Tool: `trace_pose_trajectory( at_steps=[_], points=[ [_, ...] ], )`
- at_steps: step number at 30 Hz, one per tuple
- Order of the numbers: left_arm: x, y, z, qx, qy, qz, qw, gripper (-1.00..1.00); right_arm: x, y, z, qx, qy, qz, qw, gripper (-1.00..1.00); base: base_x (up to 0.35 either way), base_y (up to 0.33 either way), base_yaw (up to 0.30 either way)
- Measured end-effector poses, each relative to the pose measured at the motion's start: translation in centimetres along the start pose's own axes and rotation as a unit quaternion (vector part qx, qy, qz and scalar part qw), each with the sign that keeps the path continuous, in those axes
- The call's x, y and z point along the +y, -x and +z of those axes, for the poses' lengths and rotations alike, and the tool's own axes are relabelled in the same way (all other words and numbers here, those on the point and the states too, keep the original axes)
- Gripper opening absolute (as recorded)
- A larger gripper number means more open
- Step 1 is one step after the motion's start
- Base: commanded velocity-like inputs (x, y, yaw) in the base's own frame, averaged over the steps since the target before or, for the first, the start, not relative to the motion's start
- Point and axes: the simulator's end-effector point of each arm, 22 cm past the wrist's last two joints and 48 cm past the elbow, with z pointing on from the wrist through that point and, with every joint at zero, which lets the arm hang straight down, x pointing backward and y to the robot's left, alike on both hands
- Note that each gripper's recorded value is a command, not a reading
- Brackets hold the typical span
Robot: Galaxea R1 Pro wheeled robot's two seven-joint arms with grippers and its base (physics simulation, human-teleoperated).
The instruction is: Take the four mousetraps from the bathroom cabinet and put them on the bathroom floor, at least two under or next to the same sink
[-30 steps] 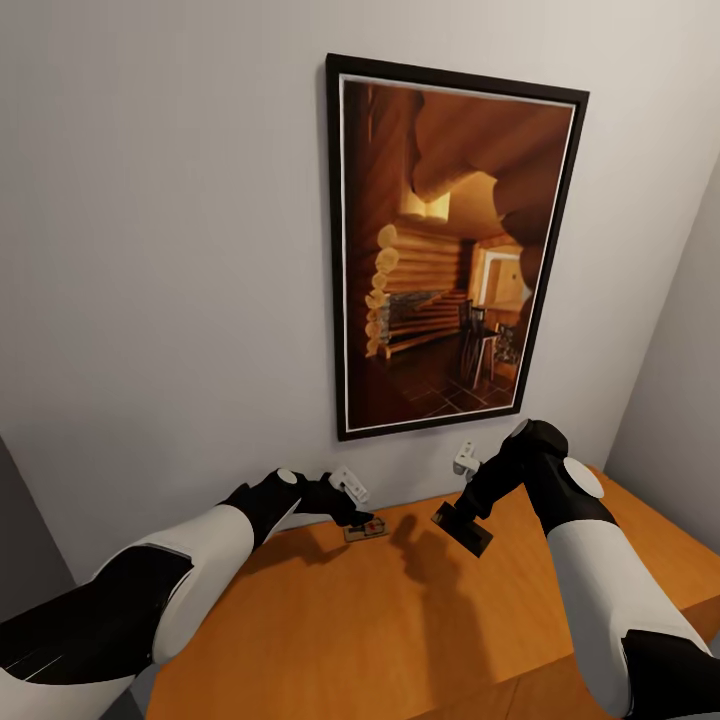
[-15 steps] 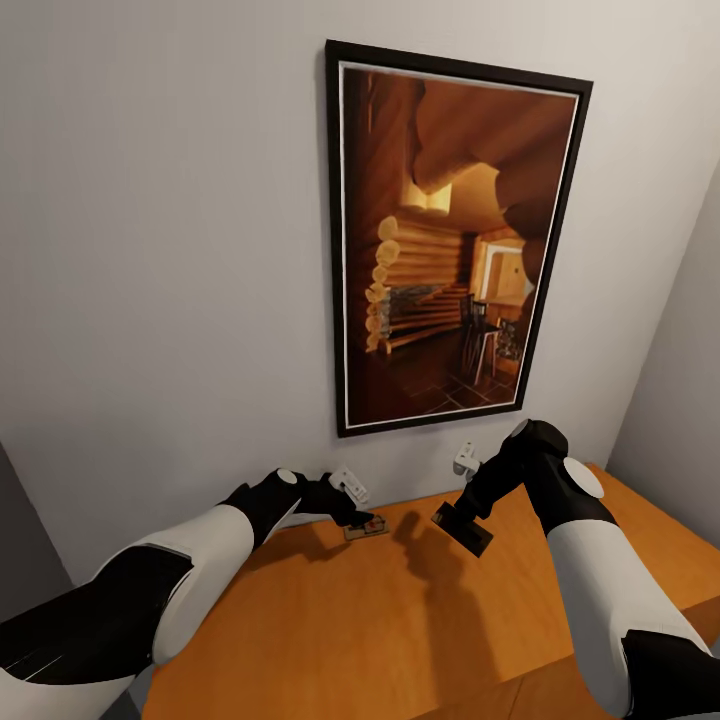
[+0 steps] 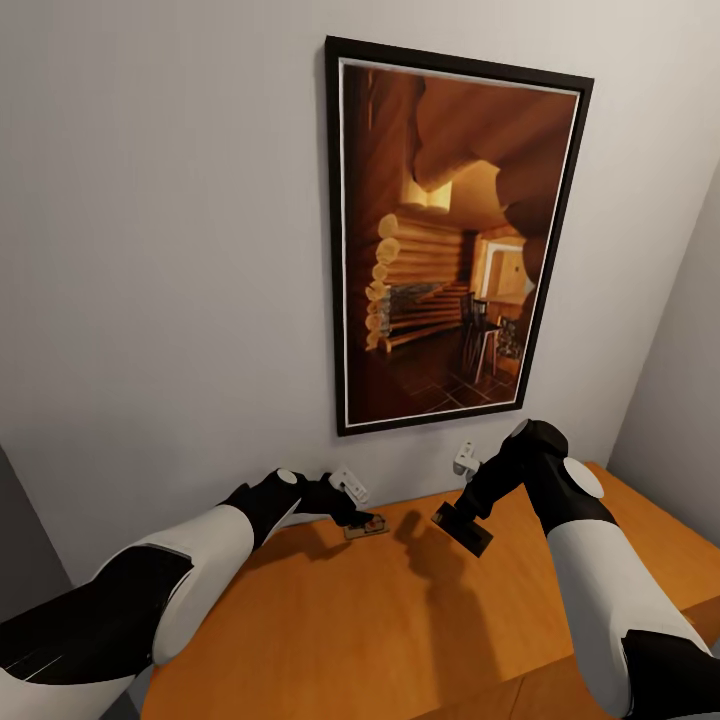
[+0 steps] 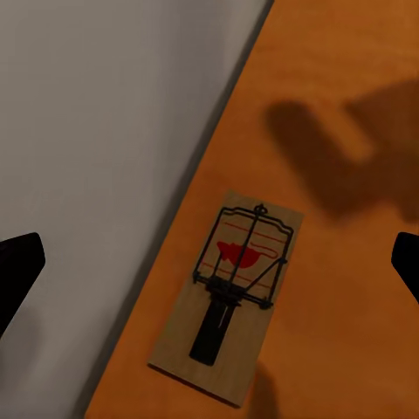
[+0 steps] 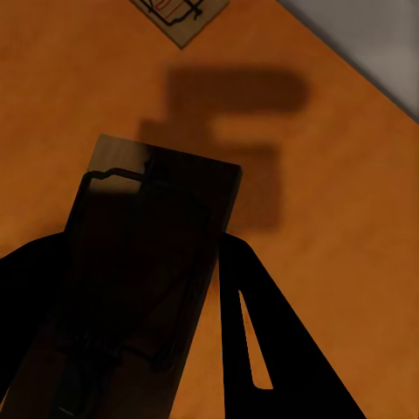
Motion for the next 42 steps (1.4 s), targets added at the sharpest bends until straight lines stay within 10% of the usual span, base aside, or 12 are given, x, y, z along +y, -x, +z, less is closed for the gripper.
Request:
trace_pose_trajectory(
  at_steps=[42],
  points=[
    [0.05, 0.04, -0.01, 0.0, 0.001, 0.0, 1.0, 1.0, 0.09, 0.07, 0.03, 0.0, 0.001, 0.0, 1.0, -1.0, 0.0, 0.0, 0.0]
  ],
)
